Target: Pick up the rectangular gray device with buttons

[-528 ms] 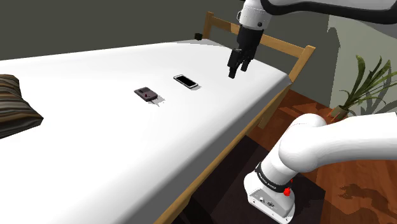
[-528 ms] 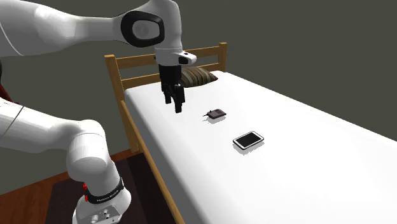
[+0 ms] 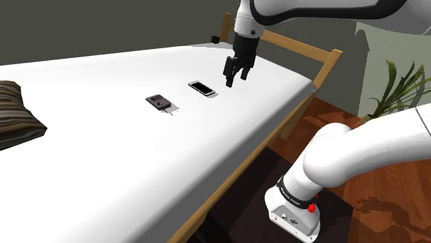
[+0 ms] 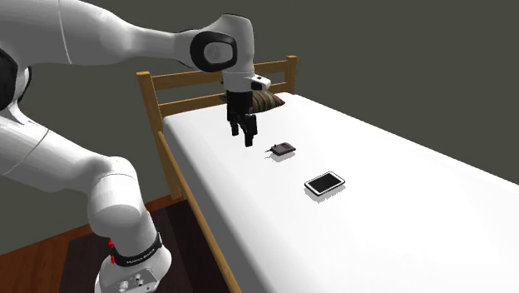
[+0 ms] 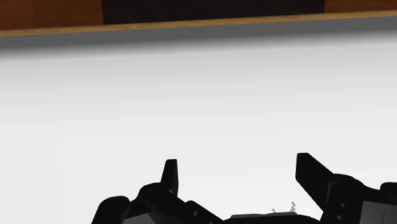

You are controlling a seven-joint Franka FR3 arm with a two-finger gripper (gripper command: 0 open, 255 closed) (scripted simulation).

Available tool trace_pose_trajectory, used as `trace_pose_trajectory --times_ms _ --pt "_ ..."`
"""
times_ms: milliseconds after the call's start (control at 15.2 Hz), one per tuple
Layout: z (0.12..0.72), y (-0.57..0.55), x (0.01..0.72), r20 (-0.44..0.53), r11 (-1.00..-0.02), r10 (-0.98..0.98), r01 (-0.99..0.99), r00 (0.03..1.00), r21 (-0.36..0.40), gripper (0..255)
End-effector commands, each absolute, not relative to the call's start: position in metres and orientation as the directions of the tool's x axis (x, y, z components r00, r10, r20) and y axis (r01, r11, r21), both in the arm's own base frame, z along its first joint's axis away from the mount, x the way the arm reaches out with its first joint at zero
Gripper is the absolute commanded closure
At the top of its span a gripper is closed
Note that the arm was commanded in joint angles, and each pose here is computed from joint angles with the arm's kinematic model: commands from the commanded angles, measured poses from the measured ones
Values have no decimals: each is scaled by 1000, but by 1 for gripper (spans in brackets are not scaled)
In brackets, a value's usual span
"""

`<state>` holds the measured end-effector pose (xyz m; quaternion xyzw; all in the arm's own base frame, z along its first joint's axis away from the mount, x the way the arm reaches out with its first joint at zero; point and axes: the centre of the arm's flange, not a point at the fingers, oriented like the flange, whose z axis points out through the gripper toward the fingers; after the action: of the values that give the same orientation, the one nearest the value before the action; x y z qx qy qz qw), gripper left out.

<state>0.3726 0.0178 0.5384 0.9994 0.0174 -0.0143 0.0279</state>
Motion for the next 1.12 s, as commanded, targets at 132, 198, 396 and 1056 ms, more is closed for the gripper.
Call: trace_pose_trajectory --times_ms 132,198,396,1056 --pt "510 40 412 -24 -998 34 35 999 49 0" --pt "504 45 422 -22 -998 34 35 999 47 0" --pt "486 61 452 -18 -998 34 35 999 42 0" --pt "428 115 555 -6 -999 36 36 999 27 0"
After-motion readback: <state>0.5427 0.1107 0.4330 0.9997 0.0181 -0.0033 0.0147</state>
